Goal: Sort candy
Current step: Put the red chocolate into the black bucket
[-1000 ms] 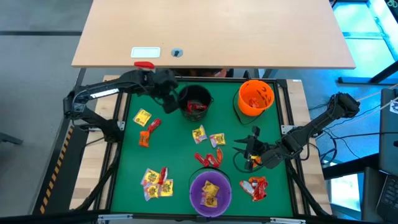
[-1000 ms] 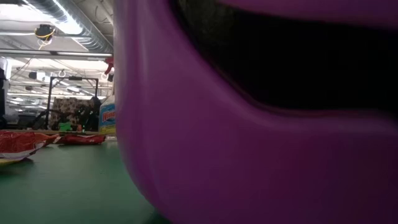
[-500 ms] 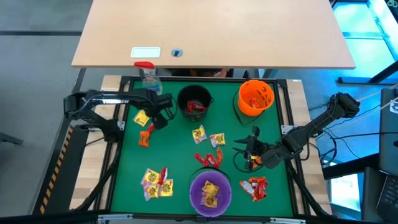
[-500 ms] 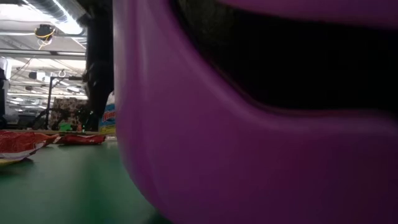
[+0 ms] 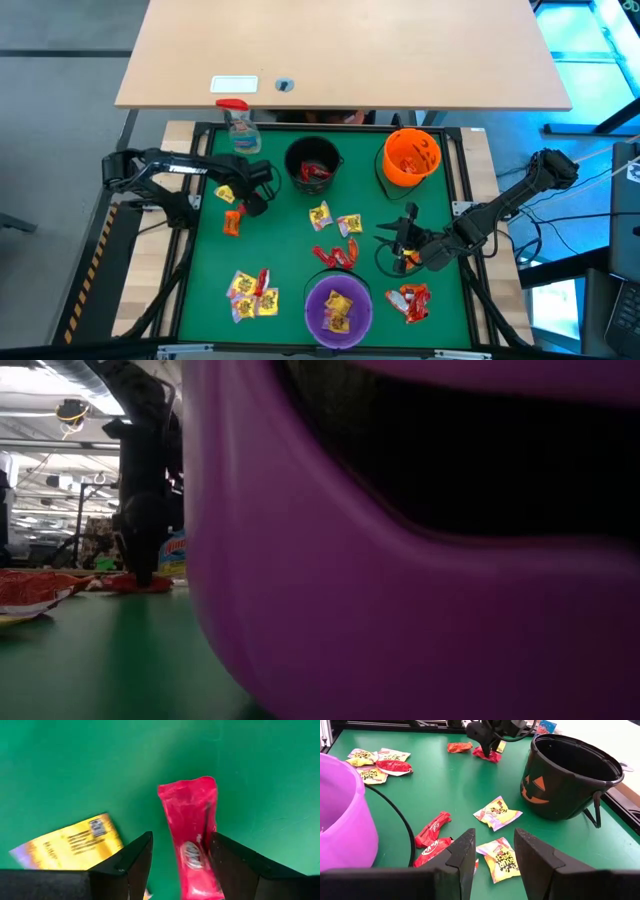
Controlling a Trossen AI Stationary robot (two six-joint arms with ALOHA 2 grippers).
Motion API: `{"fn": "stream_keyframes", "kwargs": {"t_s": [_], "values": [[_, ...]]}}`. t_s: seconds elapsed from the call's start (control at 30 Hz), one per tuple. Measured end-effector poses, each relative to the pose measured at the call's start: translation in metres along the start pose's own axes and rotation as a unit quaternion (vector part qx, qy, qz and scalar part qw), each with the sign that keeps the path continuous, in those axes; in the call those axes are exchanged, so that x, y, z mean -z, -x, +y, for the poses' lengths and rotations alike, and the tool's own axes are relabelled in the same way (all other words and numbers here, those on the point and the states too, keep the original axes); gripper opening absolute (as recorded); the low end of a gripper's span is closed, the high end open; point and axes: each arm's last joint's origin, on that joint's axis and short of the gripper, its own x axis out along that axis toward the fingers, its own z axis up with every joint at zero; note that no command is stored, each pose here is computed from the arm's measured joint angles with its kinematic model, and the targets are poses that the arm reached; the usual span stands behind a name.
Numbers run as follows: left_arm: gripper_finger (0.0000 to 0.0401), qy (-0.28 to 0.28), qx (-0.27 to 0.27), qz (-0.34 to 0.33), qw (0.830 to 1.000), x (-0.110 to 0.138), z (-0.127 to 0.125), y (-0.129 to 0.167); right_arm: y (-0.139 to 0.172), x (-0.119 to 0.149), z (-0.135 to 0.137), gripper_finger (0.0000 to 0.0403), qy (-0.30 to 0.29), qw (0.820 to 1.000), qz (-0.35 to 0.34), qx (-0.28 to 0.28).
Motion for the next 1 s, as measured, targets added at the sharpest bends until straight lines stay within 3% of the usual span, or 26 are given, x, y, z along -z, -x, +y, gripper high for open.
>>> {"fn": "stream_keyframes", "kwargs": {"t_s": [0.23, 0.5, 1.0], "values": [[0.0189, 0.007, 0.008, -0.004, 1.000, 0.0013, -0.0002, -0.0036, 0.0000, 0.0000, 0.0000, 0.0131, 0.000, 1.000, 0.000, 0.000], [0.0179, 0.013, 0.056, -0.011, 0.998, -0.0019, -0.0042, -0.0037, 0.0000, 0.0000, 0.0000, 0.0131, 0.000, 1.000, 0.000, 0.000], [0.0014, -0.003, 0.078, 0.000, 0.997, -0.0021, -0.0054, -0.0016, 0.0000, 0.0000, 0.0000, 0.0131, 0.000, 1.000, 0.000, 0.000]]}}
